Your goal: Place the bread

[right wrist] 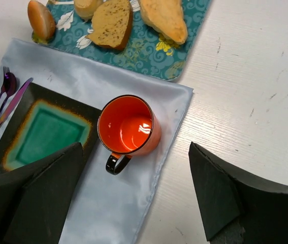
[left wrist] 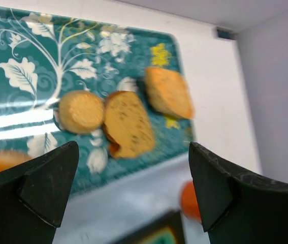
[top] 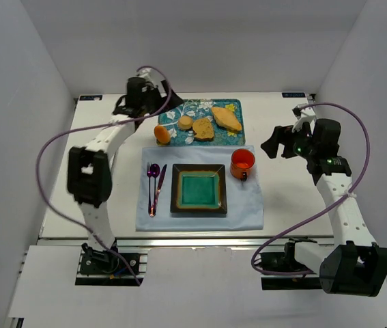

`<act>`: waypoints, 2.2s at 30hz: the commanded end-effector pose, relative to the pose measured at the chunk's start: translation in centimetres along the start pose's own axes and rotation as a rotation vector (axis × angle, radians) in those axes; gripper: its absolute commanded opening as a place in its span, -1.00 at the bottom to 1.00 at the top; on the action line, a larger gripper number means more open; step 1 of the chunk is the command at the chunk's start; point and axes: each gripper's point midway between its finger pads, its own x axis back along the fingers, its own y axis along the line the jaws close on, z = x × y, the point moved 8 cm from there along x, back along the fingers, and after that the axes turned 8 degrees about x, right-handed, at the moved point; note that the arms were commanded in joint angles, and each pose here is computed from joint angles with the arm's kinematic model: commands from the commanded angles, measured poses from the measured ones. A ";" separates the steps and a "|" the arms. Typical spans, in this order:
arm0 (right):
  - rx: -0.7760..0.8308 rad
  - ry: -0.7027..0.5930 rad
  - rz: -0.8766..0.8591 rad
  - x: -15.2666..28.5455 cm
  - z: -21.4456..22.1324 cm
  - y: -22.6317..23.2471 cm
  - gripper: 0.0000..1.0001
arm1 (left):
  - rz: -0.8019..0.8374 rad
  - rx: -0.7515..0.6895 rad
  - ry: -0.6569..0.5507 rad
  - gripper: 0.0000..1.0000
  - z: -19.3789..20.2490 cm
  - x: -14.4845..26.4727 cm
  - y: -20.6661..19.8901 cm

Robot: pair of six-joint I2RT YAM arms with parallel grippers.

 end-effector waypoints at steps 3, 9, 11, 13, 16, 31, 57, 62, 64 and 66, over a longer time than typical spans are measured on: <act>0.205 -0.091 -0.185 0.8 -1.5 1.1 0.77 | 0.163 0.125 -0.185 0.96 -4.9 12.7 1.1; 0.354 -0.181 -0.526 0.1 -1.1 3.7 -1.00 | -0.122 0.014 -0.264 0.00 -3.5 23.1 5.6; 0.338 -0.157 -0.544 -0.7 -1.6 3.6 -1.00 | -0.293 -0.012 -0.243 -0.59 -2.0 24.6 7.6; 0.324 -0.128 -0.585 -1.2 -1.5 4.2 0.07 | -0.408 -0.115 -0.210 -0.81 -0.8 26.0 8.7; 0.341 -0.124 -0.624 -1.7 -1.5 4.5 0.74 | -0.693 -0.161 -0.191 -0.10 1.0 28.4 11.4; 0.333 -0.121 -0.567 -2.4 -0.3 4.4 0.79 | -0.722 -0.297 0.169 0.71 6.5 23.1 19.0; 0.342 -0.122 -0.532 -1.8 -1.0 4.3 0.79 | -0.729 -0.183 0.248 -0.33 8.4 17.1 24.4; 0.340 -0.121 -0.526 -1.6 -1.0 4.2 0.79 | -0.653 -0.158 0.162 -0.63 6.8 17.6 22.1; 0.339 -0.121 -0.523 -1.5 -1.0 4.2 0.79 | -0.528 -0.150 0.113 -0.63 5.0 17.8 19.3; 0.338 -0.120 -0.522 -1.4 -1.0 4.2 0.79 | -0.448 -0.108 0.074 -0.58 3.7 18.4 16.8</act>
